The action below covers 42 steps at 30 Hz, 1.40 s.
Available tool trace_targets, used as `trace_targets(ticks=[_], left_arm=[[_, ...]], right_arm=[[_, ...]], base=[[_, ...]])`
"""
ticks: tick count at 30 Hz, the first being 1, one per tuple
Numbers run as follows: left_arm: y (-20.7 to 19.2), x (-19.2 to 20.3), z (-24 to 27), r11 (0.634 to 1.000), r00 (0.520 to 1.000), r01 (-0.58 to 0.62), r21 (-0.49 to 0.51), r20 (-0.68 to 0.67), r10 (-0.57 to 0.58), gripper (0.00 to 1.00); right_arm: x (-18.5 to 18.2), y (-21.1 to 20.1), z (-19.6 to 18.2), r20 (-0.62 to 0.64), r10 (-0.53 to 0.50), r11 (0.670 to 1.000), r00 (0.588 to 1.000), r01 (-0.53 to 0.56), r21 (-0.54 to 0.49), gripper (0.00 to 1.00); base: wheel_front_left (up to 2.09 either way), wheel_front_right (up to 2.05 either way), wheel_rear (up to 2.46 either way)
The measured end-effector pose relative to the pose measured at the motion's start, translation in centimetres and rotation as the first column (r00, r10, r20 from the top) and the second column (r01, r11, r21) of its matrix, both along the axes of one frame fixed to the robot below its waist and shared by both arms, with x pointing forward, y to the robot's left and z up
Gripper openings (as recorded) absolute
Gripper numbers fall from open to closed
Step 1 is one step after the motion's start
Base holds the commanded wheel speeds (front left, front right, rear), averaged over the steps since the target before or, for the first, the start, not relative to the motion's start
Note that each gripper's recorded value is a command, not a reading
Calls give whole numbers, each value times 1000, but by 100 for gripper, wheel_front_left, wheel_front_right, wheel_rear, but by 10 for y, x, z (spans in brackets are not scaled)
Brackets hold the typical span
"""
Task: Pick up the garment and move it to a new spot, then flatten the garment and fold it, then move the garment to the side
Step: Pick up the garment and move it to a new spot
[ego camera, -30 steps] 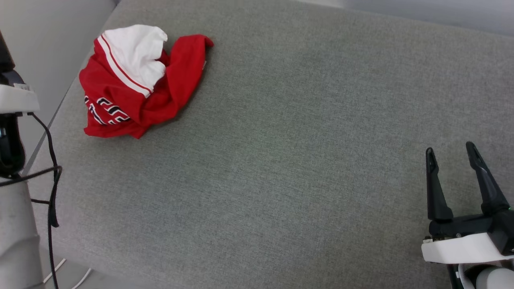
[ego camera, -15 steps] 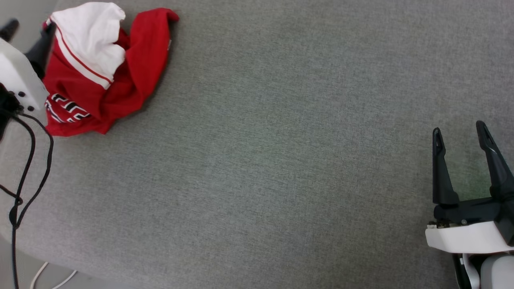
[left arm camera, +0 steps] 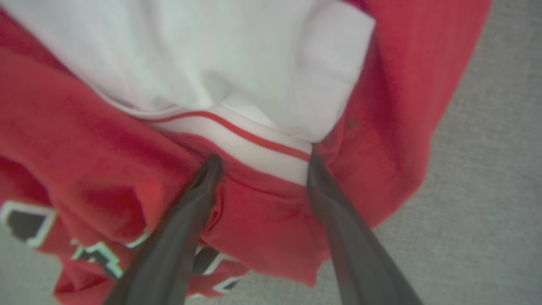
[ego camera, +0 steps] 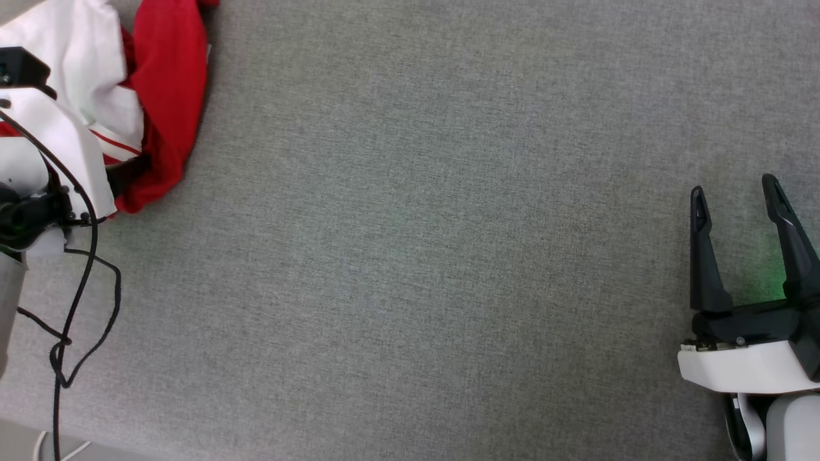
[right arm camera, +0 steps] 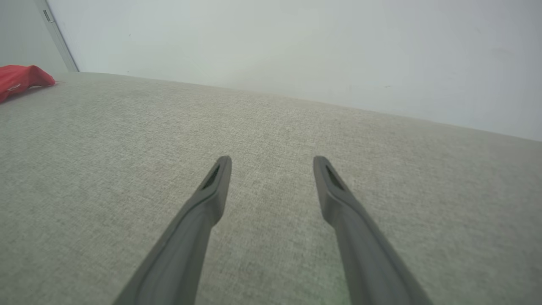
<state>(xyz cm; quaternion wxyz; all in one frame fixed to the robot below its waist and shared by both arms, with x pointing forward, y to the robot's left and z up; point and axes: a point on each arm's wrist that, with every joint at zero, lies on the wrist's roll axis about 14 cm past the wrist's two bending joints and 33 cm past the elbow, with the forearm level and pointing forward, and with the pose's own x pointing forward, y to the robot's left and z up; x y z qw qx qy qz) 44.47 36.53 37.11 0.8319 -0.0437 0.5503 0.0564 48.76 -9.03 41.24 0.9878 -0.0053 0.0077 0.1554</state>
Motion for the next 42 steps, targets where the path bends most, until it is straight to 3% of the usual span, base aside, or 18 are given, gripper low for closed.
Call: trace_targets(ticks=[5,6,7,12,16,22,26,34,42], left_arm=[[-3,-2,-15,1000,999,-11,-11,-48,10,100],[-3,-2,-14,1000,999,-9,-12,-49,8,42],[-4,-1,-13,1000,999,-6,-12,-45,6,0],[-1,3,5,999,999,30,23,23,-31,0],[0,26,49,991,978,98,95,173,-113,0],[-14,53,125,958,888,199,206,377,-265,0],[-43,65,164,916,806,294,273,445,-391,0],[-166,89,181,780,595,558,282,519,-614,0],[-315,77,151,548,368,812,203,550,-749,0]], right_arm=[[1,-5,-4,-10,-12,1000,1000,12,-6,100],[1,-5,-4,-9,-13,1000,1000,13,-6,100],[1,-6,-3,-7,-16,1000,1000,15,-6,100],[0,-4,8,9,-14,1000,1000,14,8,100],[-3,-1,21,28,-10,999,1000,9,34,100],[-11,-2,45,65,-12,998,998,8,57,100],[-18,-10,60,86,-32,997,996,26,68,100],[-33,-43,75,103,-117,992,988,110,66,100],[-47,-83,81,104,-222,974,969,216,63,100]], base=[[0,0,0],[0,0,0],[0,0,0],[0,0,0],[0,0,0],[0,0,0],[0,0,0],[0,0,0],[0,0,0]])
